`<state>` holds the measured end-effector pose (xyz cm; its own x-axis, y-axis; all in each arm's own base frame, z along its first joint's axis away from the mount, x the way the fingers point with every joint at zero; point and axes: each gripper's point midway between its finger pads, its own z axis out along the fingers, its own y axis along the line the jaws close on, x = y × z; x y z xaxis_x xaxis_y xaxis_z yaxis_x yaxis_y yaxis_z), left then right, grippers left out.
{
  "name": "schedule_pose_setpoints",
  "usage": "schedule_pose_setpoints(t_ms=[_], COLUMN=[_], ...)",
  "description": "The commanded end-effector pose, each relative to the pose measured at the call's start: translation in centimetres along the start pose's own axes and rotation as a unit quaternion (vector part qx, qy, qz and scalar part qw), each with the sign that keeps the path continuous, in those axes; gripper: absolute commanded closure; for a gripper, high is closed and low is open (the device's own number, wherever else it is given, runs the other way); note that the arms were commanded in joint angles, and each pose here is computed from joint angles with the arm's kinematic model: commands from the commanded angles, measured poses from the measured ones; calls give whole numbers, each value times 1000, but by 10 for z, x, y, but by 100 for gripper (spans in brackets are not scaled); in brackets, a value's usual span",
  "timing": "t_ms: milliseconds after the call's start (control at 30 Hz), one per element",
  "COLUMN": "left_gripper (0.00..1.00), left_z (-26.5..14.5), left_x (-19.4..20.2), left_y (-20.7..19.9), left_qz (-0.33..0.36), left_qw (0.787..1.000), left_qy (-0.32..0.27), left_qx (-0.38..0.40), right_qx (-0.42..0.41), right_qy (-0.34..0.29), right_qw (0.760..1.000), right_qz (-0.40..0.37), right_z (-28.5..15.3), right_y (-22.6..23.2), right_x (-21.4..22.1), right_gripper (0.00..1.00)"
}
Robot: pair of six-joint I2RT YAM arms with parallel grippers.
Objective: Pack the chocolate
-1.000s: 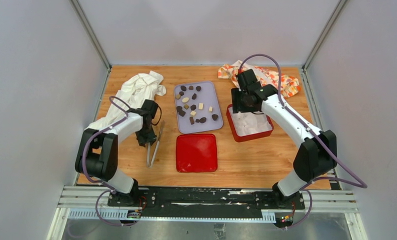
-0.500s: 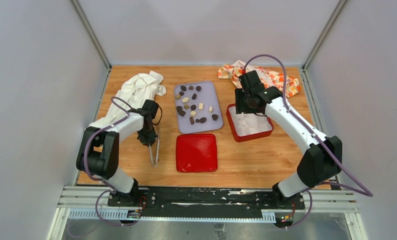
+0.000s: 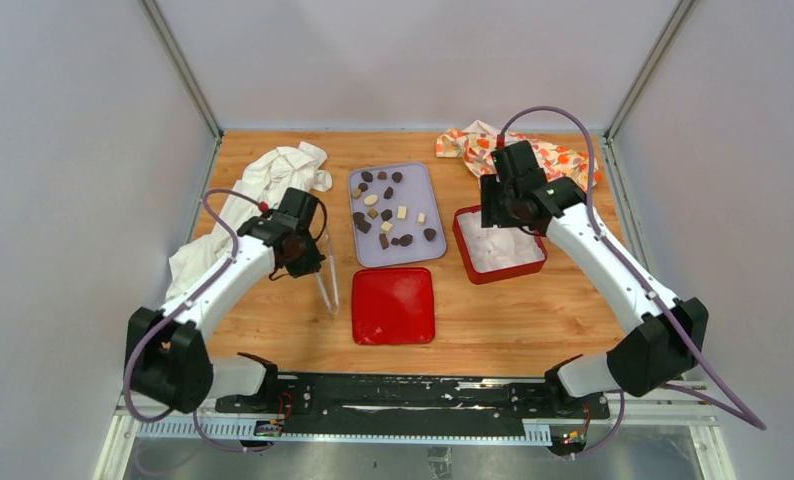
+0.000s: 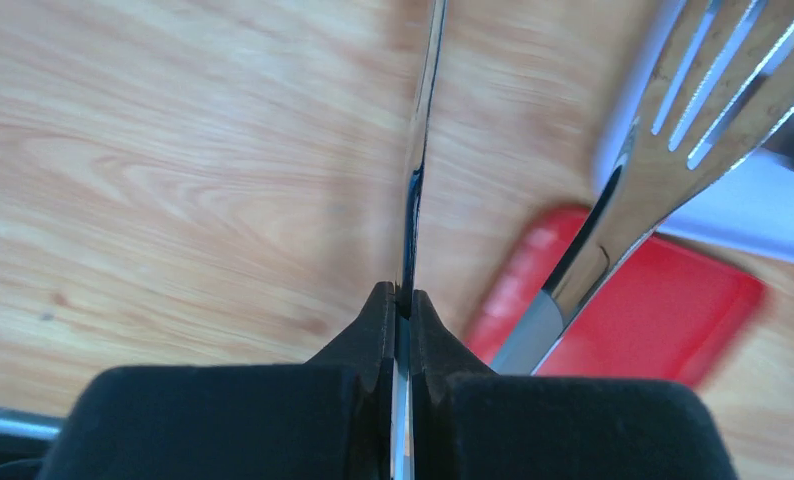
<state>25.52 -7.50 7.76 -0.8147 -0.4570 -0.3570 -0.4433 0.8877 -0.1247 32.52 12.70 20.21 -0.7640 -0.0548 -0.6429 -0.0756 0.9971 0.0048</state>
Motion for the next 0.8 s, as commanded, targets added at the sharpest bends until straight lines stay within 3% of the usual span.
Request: schedule_pose_setpoints(t_ms=[0,267,433,567,767], left_gripper=[100,100,100,100,100], left_z=[-53,-84,-92,-79,-56], left_x=[2,82,129,166,197], left_y=[-55,-149,-195,-222,-251], left_qz=[-57,-63,-16,15,-8], left_qw=[994,987,987,987,983], left_qy=[-33,8,29,64,86], left_qx=[89,145,156,144,164], right_qx=[-10,-23,-29,-27,-24], right_qy=[-17,-27,-31,-29,-37], right_qw=[1000,999,998,998,998], right_qz=[-9,27,44,41,33], right_z=[-25,-48,-56,-63,-75], right_y=[-13,-32,-34,-37,-43], right_x=[0,22,32,37,41], right_gripper=[43,43,43,43,42])
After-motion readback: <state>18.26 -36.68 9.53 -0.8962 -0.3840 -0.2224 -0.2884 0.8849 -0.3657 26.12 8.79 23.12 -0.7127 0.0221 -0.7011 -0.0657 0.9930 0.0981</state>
